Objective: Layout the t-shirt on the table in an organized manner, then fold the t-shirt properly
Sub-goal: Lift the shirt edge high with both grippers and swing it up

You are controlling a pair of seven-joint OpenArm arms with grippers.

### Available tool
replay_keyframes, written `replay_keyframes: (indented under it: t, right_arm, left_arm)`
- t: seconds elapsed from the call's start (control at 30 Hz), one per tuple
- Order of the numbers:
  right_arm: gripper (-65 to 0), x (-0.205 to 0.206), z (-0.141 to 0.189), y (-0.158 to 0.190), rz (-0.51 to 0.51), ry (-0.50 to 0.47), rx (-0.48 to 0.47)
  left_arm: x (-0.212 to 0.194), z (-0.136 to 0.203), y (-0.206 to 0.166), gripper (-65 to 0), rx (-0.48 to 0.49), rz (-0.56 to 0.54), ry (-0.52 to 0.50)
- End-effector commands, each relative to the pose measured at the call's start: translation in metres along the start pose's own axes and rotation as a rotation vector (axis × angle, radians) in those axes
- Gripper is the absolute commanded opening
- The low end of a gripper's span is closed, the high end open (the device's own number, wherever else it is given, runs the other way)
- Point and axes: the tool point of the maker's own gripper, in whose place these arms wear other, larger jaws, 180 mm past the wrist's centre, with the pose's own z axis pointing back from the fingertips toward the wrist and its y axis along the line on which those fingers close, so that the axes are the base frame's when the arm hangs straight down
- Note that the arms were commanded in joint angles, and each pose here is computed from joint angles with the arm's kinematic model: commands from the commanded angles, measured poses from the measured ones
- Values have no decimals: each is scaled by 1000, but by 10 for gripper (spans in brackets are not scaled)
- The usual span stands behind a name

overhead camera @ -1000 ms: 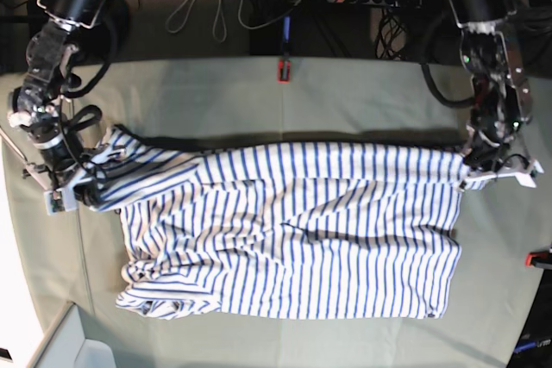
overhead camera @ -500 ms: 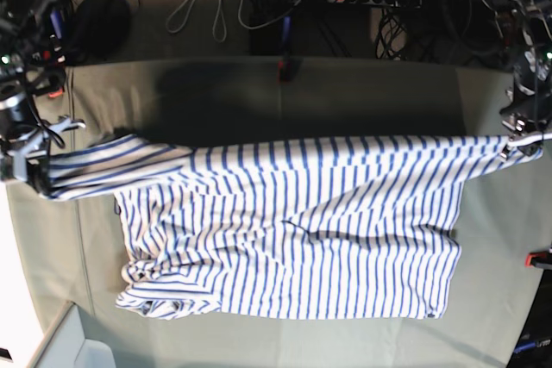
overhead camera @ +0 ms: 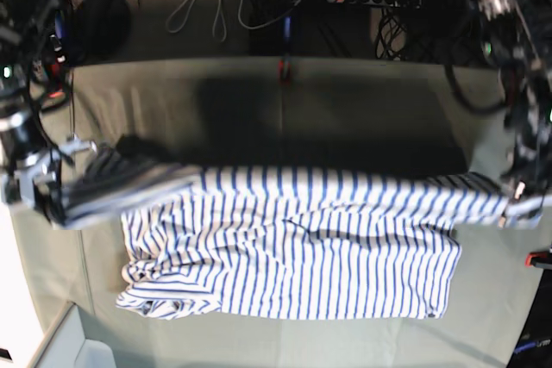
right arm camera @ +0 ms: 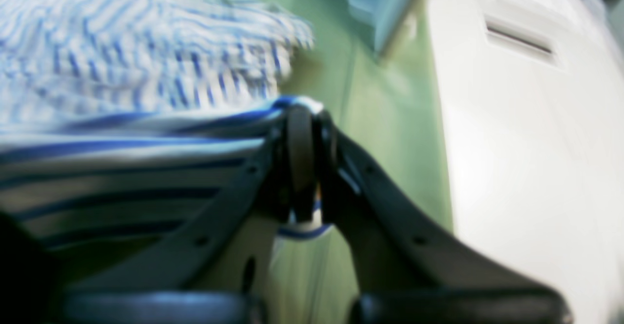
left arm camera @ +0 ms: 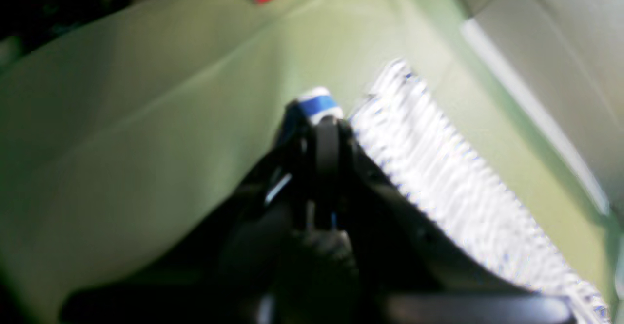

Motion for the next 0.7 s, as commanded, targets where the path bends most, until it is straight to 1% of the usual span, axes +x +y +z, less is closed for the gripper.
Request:
replay_keyframes:
  t: [0.0, 0.1, 0.13, 0.2, 0.27, 0.37, 0.47, 0.5, 0.57, 0.63, 0.67]
  right_arm:
    - [-650, 29, -10, -11, 9, -79, -17]
    - [-650, 65, -40, -30, 21, -116, -40]
    - [-650, 75, -51, -32, 28, -117, -32]
    - [-650, 105, -74, -46, 62, -125, -29]
    - [-650, 133, -94, -60, 75, -144, -28]
    - [-650, 179, -124, -85, 62, -184, -22]
    - [-650, 225, -145, -111, 57, -216, -16]
    - [-650, 243, -149, -120, 51, -239, -16]
    - [-650, 286, -151, -133, 33, -332, -12]
    - [-650, 322, -145, -147, 30, -408, -24]
    - [-650, 340, -139, -156, 30, -443, -37]
  left_arm:
    - [24, -10, -20, -650, -40, -14, -60]
    - [40, -36, -70, -650, -123, -38, -63]
    - [47, -43, -86, -650, -150, -48, -69]
    - [71, -51, -127, -650, -214, -60, -97]
    - [91, -57, -159, -650, -260, -60, -121]
    - [136, -62, -207, -650, -321, -62, -172]
    - [180, -66, -256, -650, -364, -78, -209]
    - [194, -66, -272, -650, -376, -77, -217]
    - [224, -62, -301, -650, -394, -75, -236]
    - [246, -51, -332, -650, -433, -76, -258]
    - [260, -41, -347, -650, -464, -84, -290]
